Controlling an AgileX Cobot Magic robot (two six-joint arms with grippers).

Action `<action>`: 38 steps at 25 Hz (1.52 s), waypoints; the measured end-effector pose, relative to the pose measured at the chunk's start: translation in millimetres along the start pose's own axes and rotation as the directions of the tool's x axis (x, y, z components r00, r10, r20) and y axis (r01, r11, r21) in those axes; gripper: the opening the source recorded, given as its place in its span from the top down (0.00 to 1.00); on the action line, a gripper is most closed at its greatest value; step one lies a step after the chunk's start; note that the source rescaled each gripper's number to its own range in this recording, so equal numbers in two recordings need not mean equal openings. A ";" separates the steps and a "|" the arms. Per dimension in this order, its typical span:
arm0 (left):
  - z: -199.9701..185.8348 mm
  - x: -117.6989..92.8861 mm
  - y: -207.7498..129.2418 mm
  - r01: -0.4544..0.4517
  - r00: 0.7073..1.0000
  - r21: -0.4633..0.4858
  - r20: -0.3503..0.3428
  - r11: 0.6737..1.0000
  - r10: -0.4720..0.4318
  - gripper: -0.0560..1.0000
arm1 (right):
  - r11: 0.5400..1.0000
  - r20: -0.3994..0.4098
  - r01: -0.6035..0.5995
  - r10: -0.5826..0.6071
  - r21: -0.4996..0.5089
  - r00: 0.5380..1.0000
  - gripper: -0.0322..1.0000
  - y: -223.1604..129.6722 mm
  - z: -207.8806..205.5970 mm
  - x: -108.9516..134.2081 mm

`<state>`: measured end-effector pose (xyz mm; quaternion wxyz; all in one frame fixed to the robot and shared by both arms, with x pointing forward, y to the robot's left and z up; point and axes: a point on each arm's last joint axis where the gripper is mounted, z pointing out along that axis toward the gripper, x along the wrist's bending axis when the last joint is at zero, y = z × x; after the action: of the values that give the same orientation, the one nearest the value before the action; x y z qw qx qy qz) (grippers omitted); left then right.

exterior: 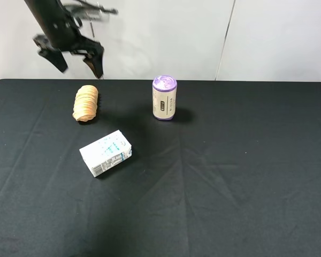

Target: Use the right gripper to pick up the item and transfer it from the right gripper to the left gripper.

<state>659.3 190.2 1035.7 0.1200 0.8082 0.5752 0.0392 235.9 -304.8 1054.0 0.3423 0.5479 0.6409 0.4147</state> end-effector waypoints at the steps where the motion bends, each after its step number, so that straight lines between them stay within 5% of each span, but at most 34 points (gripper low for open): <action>1: -9.3 0.4 -0.9 0.006 1.000 0.000 -0.015 1.000 -0.006 0.00 | 1.000 0.000 0.000 0.000 0.000 1.000 0.00 0.0 0.0 0.0; 10: -104.3 -6.7 -21.6 0.026 0.997 -0.156 -0.066 0.987 -0.037 0.00 | 1.000 0.000 0.000 0.000 0.000 1.000 0.00 0.0 0.0 0.0; 21: -214.1 -23.2 -90.4 0.003 0.996 -0.393 -0.076 0.920 -0.036 0.00 | 1.000 0.000 0.000 0.000 0.000 1.000 0.00 0.0 0.0 0.0; 38: -189.0 -39.1 -307.4 0.037 0.996 -0.386 -0.063 0.922 -0.067 0.01 | 1.000 0.000 0.000 0.000 0.000 1.000 0.00 0.0 0.0 0.0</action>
<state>325.2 276.8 1148.2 0.2554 0.7515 0.5817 0.1779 235.9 -304.8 1054.0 0.3423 0.5479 0.6409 0.4147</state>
